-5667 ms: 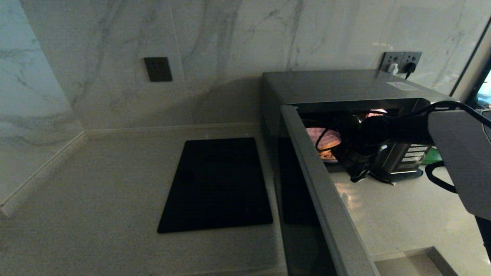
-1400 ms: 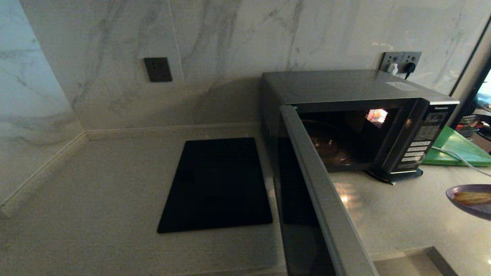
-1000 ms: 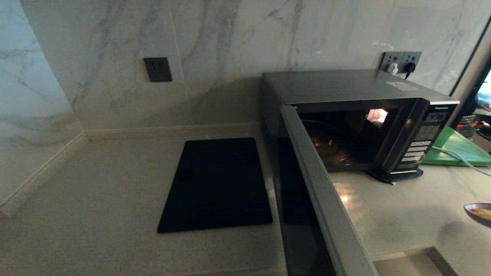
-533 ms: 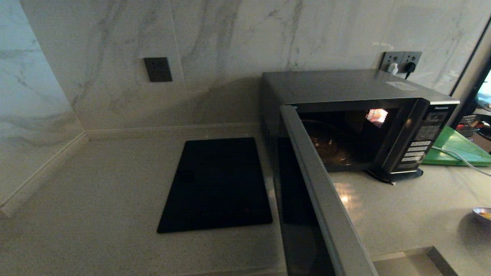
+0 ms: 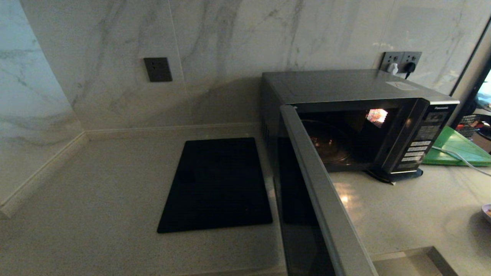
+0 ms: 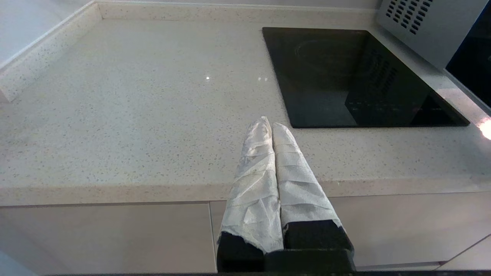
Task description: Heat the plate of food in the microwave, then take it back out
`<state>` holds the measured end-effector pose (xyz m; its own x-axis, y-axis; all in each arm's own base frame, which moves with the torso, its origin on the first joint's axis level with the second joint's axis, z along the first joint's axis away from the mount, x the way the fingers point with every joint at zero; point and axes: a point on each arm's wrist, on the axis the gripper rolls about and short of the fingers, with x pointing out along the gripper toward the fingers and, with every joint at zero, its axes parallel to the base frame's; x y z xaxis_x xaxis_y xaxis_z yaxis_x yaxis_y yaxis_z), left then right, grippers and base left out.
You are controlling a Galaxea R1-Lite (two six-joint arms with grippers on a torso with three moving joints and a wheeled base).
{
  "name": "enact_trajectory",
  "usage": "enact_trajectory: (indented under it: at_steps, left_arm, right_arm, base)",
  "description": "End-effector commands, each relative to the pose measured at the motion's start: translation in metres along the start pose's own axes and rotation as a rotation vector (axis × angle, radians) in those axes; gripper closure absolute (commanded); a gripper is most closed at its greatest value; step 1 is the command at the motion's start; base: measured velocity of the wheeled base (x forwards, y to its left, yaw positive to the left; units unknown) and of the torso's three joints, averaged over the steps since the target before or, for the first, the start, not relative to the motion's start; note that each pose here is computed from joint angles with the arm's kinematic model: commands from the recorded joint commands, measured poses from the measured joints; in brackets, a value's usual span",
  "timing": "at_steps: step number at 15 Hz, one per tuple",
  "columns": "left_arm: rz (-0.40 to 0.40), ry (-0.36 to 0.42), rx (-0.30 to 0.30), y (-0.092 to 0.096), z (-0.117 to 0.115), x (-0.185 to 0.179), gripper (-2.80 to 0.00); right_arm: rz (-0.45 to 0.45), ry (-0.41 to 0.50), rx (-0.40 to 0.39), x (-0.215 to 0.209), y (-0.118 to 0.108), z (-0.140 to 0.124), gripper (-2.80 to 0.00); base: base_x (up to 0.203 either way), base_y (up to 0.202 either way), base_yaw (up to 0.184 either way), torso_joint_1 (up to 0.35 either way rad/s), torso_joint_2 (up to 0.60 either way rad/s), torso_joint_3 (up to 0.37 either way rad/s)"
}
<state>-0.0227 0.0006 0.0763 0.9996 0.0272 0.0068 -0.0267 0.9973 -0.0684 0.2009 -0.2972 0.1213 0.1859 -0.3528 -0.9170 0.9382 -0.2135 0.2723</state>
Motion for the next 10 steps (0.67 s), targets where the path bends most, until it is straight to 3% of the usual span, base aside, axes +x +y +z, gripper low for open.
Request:
enact_trajectory:
  at_steps: [1, 10]
  left_arm:
    - [0.001, 0.000, -0.001, 0.0000, 0.0001, 0.0001, 0.00]
    - [0.002, 0.001, -0.001, 0.0000, 0.0000, 0.0001, 0.00]
  right_arm:
    - [-0.013, 0.013, 0.005, 0.0047, -0.0014, -0.0006, 0.00]
    - [-0.007, 0.033, -0.018, -0.0004, -0.0066, -0.0047, 0.00]
  base:
    - [0.000, 0.000, 0.000, 0.000, 0.00, 0.000]
    - [0.000, 0.000, 0.000, 0.000, 0.00, 0.000]
